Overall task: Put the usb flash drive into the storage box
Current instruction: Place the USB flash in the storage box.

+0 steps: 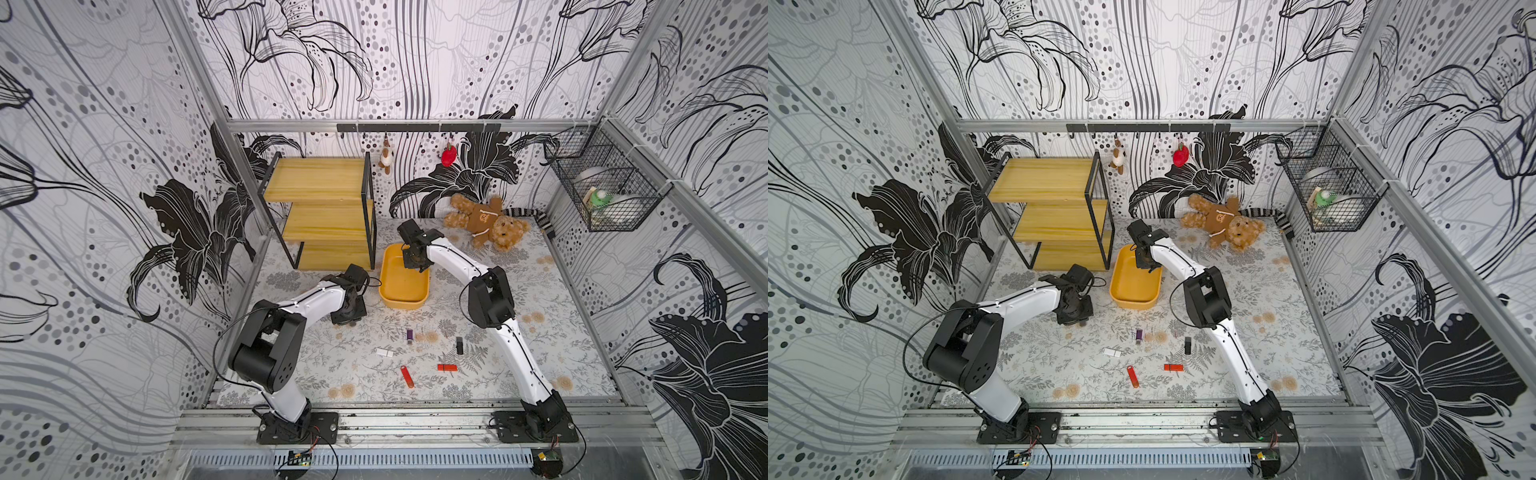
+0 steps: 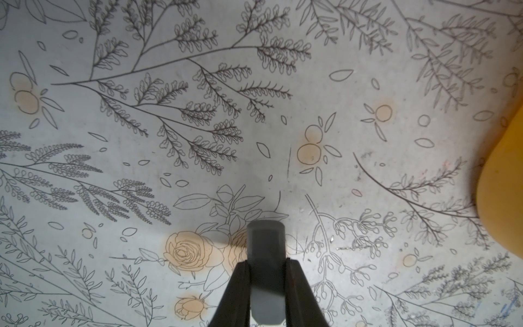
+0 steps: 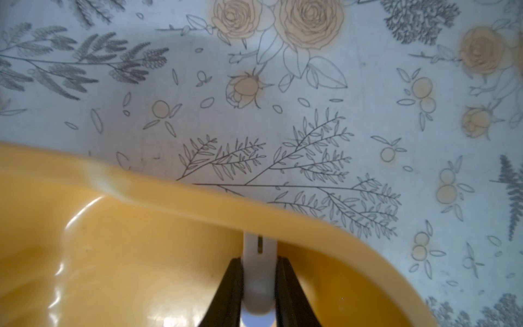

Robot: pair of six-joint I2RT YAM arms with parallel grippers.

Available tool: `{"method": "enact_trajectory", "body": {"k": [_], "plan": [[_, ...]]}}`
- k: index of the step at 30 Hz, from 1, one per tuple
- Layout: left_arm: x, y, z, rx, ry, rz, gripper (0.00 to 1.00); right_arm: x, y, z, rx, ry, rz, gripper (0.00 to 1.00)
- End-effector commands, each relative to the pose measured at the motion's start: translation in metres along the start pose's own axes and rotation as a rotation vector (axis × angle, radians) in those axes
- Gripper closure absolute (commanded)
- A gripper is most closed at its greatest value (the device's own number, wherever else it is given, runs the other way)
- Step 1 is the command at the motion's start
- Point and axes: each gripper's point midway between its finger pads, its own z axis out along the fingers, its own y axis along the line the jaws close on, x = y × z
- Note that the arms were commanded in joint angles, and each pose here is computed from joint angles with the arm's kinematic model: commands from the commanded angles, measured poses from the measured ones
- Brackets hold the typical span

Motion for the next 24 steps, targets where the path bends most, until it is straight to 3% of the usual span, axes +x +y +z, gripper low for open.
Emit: {"method": "enact_trajectory", "body": {"k": [1,3,9,14,24], "plan": [[-0.008,-0.003,-0.012,0.015,-0.029,0.009,1.00,0.004,-0.004,0.008,0.026,0.016,-0.031,0.81],[-0.010,-0.004,-0.016,0.015,-0.035,0.010,1.00,0.006,-0.005,0.010,0.027,0.022,-0.034,0.77],[-0.017,-0.009,-0.025,0.028,-0.054,0.014,1.00,0.000,-0.006,0.001,0.028,0.003,-0.031,0.53],[-0.027,-0.015,-0.044,0.041,-0.089,0.020,1.00,-0.015,-0.005,-0.021,0.008,-0.043,-0.006,0.52],[-0.056,-0.052,-0.109,0.124,-0.204,0.069,1.00,-0.058,-0.024,-0.135,-0.039,-0.234,0.082,0.51]]}}
